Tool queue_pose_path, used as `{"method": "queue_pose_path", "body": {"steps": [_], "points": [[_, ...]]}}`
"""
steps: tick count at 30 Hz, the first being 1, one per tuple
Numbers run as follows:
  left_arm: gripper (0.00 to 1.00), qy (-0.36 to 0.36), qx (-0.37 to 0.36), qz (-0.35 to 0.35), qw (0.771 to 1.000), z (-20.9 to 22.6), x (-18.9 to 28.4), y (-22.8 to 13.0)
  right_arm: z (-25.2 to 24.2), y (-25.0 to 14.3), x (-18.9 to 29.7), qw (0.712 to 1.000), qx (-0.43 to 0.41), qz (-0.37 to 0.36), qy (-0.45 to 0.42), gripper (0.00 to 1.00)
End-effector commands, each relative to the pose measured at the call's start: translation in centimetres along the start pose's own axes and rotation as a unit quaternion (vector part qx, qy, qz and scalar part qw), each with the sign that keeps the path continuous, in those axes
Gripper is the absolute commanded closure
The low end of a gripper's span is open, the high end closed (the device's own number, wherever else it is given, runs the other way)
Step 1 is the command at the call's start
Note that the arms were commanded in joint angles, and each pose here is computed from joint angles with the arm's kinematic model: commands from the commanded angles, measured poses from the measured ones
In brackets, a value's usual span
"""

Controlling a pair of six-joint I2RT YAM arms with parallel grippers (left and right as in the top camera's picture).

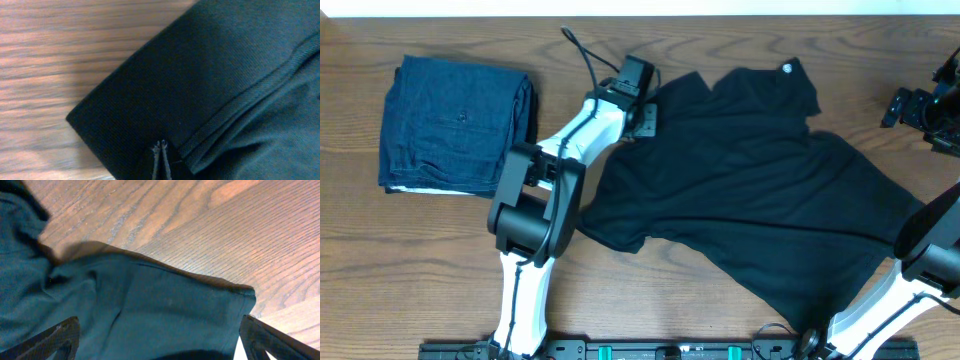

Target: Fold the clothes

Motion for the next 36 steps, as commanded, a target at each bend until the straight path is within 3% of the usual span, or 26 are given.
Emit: {"method": "queue_pose_path", "body": {"steps": [1,5,16,19,26,27,30,32,35,36], "points": [[0.94,0.064,0.054,0.032,0.996,3.8,-1.1,-1.2,-0.2,0.1,-0.1,1.0,-0.005,-0.001,-0.004,0.01],[0.94,0.077,0.112,0.045,0.99,5.9,-0.9,-1.4,-0.2,0.1,-0.1,1.0,-0.006,-0.001,-0.004,0.01],[0.93,0.076,0.106,0.037,0.991,6.6,0.7,-0.7,-0.2,0.1,-0.1,1.0,-0.006,-0.001,-0.004,0.01],[0.9,0.068,0.097,0.0,0.993,6.2,3.8,0.8,-0.2,0.1,-0.1,1.0,-0.006,-0.001,-0.004,0.01],[0.9,0.042,0.098,-0.118,0.987,5.2,16.3,3.2,-0.2,0.1,-0.1,1.0,-0.006,-0.001,-0.004,0.01],[0.86,0.039,0.098,-0.13,0.986,5.1,17.9,3.2,-0.2,0.1,-0.1,1.0,-0.006,-0.001,-0.004,0.01],[0.58,0.031,0.097,-0.168,0.981,4.8,23.1,2.5,-0.2,0.1,-0.1,1.0,-0.006,-0.001,-0.004,0.01],[0.31,0.026,0.097,-0.189,0.977,4.7,25.5,2.1,-0.2,0.1,-0.1,1.0,-0.006,-0.001,-0.004,0.01],[0.02,0.019,0.096,-0.218,0.971,4.6,28.4,1.5,-0.2,0.1,-0.1,1.0,-0.006,-0.001,-0.004,0.01],[0.02,0.018,0.096,-0.224,0.97,4.6,28.9,1.4,-0.2,0.1,-0.1,1.0,-0.006,-0.001,-0.004,0.01]]}}
Point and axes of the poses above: each gripper's point midway between its finger pads, its own x axis back along the fingers, its own z axis along the line the jaws close on, y = z × x, the point moved 9 cm from there along x, back along the fingers, and after that the axes turned 5 degrees about -x, right-handed, at the moved point
